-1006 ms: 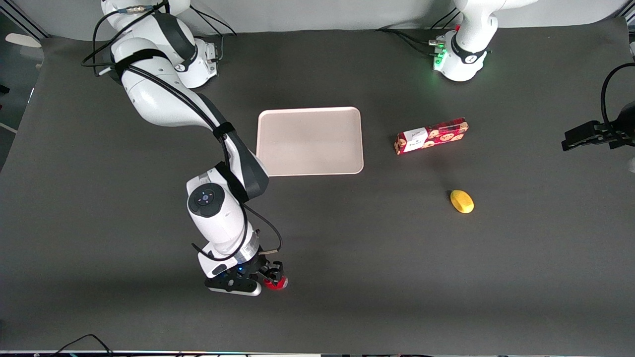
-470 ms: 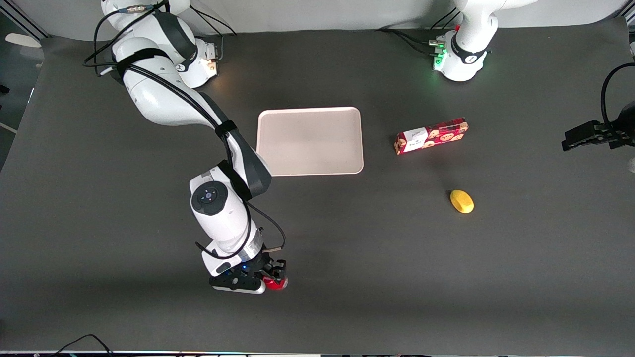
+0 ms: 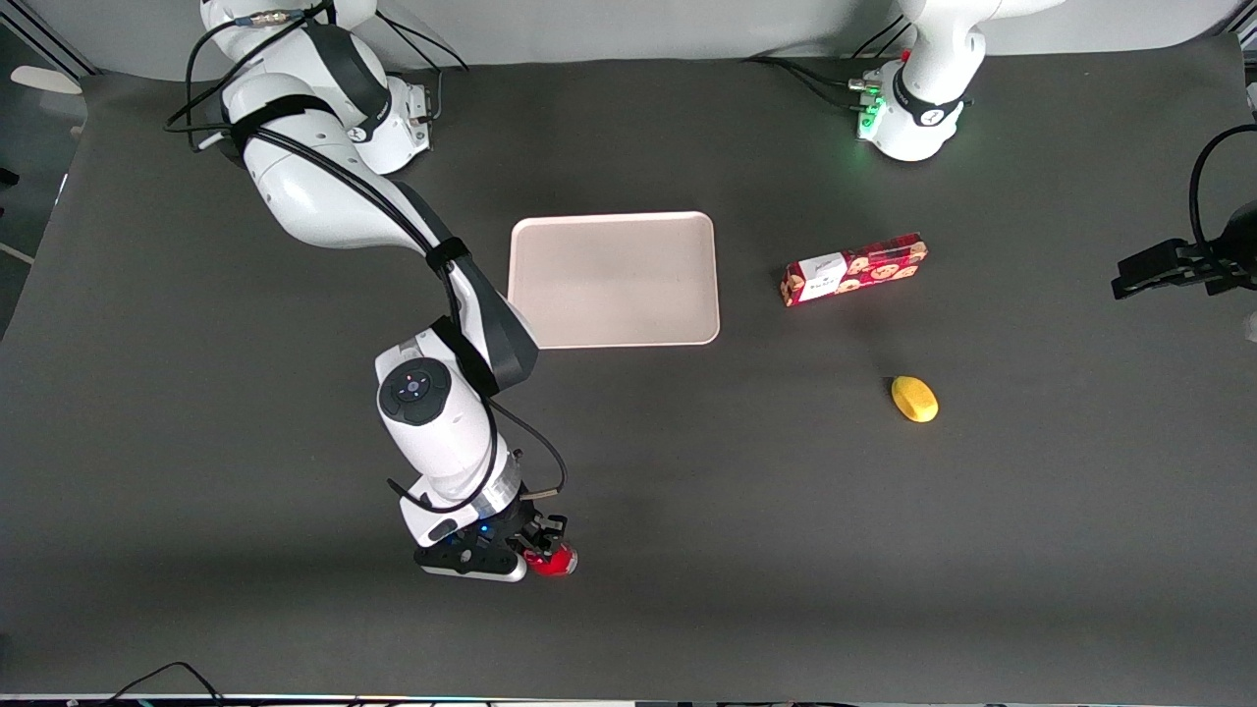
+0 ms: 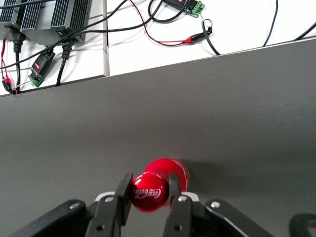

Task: Place coke bottle on tray
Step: 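Lower the right gripper over the bottle neck and close on it, then lift the bottle with the right gripper and carry it toward the white tray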

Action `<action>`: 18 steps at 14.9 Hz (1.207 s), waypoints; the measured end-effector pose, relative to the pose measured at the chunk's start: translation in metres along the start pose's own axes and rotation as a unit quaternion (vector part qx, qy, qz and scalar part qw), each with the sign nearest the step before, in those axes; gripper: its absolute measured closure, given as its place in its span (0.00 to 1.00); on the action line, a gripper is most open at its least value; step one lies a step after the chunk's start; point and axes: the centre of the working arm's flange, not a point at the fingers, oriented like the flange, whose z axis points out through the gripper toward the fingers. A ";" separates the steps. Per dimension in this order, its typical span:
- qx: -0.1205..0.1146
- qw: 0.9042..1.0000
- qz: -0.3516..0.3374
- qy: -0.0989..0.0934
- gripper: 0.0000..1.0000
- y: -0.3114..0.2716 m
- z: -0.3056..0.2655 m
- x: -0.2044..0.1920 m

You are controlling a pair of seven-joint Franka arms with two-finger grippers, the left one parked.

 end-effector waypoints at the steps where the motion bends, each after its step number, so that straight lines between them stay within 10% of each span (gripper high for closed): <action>1: 0.000 1.000 0.000 0.000 0.67 0.000 0.000 0.000; 18: -0.089 0.985 0.015 -0.145 0.67 0.008 -0.206 0.008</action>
